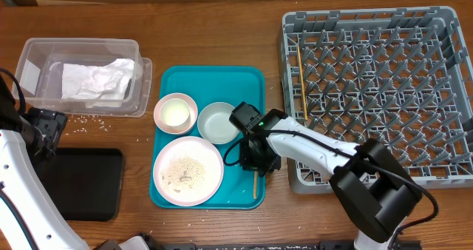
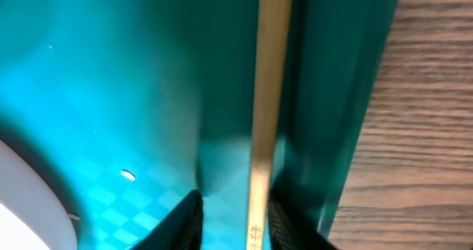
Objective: Sort waste into correct bins and load items into the dishwasher
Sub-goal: 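Return the right gripper to the tray and grasp the second chopstick, then place the second chopstick into the dish rack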
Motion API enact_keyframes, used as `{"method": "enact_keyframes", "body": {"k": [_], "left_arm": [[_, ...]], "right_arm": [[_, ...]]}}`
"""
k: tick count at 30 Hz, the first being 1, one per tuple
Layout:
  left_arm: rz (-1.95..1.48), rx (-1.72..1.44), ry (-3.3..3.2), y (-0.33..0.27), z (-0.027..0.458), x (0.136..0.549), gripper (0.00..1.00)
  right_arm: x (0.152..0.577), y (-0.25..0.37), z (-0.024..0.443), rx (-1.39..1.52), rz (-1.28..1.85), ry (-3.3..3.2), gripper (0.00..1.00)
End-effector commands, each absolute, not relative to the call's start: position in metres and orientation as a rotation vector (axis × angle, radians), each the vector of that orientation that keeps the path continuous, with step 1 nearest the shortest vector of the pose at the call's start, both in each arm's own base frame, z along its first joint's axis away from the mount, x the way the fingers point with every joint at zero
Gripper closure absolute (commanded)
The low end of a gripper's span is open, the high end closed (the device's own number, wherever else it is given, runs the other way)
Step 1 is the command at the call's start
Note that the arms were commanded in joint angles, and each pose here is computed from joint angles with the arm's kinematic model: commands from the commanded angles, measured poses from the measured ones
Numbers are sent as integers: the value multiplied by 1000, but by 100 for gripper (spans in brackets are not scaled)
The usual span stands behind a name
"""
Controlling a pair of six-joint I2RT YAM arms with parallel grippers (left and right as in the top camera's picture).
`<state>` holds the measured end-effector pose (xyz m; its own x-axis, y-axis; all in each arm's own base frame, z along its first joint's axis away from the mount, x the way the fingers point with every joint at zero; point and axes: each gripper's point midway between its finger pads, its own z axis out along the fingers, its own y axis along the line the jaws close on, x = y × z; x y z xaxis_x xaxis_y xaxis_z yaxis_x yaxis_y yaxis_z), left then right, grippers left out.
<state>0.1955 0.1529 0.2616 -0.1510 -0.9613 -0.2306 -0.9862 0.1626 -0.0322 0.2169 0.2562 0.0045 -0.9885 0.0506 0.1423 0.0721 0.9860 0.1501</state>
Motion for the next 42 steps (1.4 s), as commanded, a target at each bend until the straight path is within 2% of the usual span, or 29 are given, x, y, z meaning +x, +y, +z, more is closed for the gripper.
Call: {"method": "enact_keyframes", "body": {"k": [1, 4, 10, 13, 16, 20, 22, 24, 31, 42], "left_arm": [[185, -1912, 2215, 154, 265, 197, 0], [185, -1912, 2214, 154, 265, 197, 0], [185, -1912, 2214, 154, 265, 197, 0], [185, -1912, 2215, 154, 265, 197, 0], [185, -1912, 2214, 154, 265, 197, 0], [185, -1912, 2214, 154, 265, 197, 0], [186, -1912, 2215, 154, 265, 197, 0], [185, -1912, 2215, 154, 265, 197, 0], [185, -1912, 2215, 154, 265, 197, 0], [185, -1912, 2214, 154, 265, 197, 0]], "right_arm": [[216, 252, -6, -120, -217, -2951, 81], [218, 252, -2, -125, -206, -2960, 93], [234, 256, 25, -104, -170, -2997, 96], [254, 264, 60, -35, -245, -3044, 96], [286, 260, 114, 29, -356, -3128, 96], [346, 198, 184, 44, -276, -3310, 96], [366, 173, 198, 128, -256, -3370, 96], [380, 152, 200, 193, -232, -3397, 96], [402, 94, 187, 84, -146, -3420, 96], [394, 109, 152, 90, -322, -3348, 94]]}}
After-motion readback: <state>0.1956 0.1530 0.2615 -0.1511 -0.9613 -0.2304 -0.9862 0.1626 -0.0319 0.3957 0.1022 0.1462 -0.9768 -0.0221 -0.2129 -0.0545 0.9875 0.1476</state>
